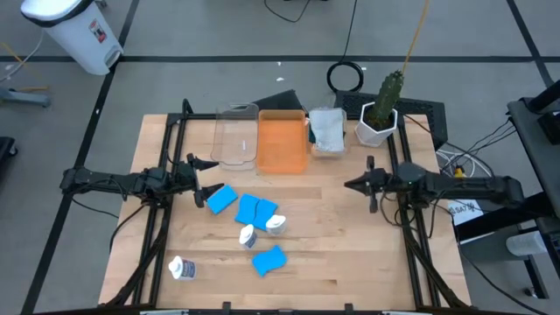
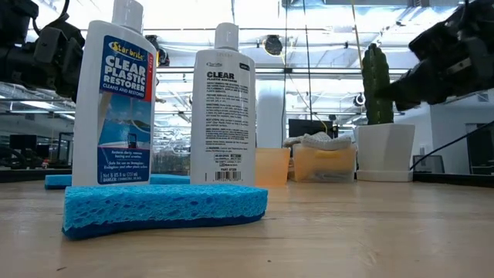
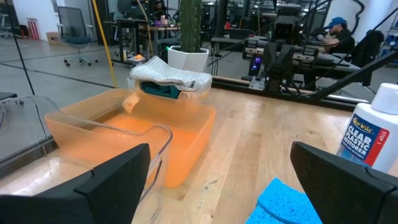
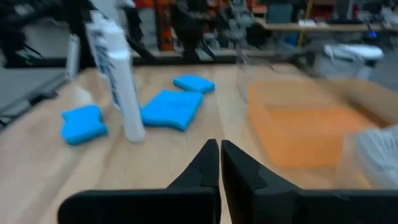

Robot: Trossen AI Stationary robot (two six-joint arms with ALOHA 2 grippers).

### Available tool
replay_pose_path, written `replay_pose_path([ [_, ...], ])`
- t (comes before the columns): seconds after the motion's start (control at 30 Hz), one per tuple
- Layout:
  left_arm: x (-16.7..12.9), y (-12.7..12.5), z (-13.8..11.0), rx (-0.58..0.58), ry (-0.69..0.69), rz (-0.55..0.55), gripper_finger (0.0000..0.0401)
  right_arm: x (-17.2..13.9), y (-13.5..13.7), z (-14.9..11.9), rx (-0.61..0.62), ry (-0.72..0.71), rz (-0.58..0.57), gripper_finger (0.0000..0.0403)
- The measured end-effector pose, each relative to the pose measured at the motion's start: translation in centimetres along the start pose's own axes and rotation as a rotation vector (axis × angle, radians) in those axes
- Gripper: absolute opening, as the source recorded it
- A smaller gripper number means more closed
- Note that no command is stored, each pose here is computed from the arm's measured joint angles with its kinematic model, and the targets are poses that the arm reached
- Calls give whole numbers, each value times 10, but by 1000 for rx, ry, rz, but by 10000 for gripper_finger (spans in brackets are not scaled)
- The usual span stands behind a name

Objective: Pick & Place Kitchen Items
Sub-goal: Put the white plastic restorer bottle into the orange bin

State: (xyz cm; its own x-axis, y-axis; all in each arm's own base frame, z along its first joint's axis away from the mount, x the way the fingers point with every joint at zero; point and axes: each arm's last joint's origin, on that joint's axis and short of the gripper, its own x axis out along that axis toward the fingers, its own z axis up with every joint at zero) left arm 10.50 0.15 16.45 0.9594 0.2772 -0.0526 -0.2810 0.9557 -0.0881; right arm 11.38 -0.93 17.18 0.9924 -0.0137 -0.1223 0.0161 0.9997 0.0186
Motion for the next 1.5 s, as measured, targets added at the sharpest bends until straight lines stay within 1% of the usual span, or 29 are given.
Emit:
replay_pose_path([
  [0.1, 0, 0, 0, 0, 0, 0, 395, -4, 2, 3, 2, -43, 54, 0],
  [0.2, 0, 0, 0, 0, 0, 0, 395, -7, 3, -6, 25, -60, 93, 0],
  [0.33, 0, 0, 0, 0, 0, 0, 395, -12, 4, -2, 38, -149, 99, 0],
  [0.4, 0, 0, 0, 0, 0, 0, 395, -13, 4, -3, 38, -140, 100, 0],
  [0.53, 0, 0, 0, 0, 0, 0, 395, -17, 4, 2, 30, -202, 102, 0],
  [0.6, 0, 0, 0, 0, 1, 0, 395, -16, 4, 0, 21, -181, 100, 0],
  [0.77, 0, 0, 0, 0, 0, 0, 395, -16, 4, 0, -72, -188, 91, 0],
  [0.87, 0, 0, 0, 0, 0, 0, 395, -16, 4, 0, -101, -190, 88, 0],
  [1.1, 0, 0, 2, -8, -19, -1, 395, -16, 4, 0, -105, -190, 88, 0],
  [1.17, 0, 0, 4, -48, -44, -6, 395, -16, 4, 0, -105, -189, 88, 0],
  [1.33, 0, -1, 10, -210, -95, -15, 395, -16, 4, 0, -105, -190, 88, 0],
  [1.5, -1, -1, 12, -319, -115, -18, 395, -16, 4, 0, -105, -189, 88, 0],
])
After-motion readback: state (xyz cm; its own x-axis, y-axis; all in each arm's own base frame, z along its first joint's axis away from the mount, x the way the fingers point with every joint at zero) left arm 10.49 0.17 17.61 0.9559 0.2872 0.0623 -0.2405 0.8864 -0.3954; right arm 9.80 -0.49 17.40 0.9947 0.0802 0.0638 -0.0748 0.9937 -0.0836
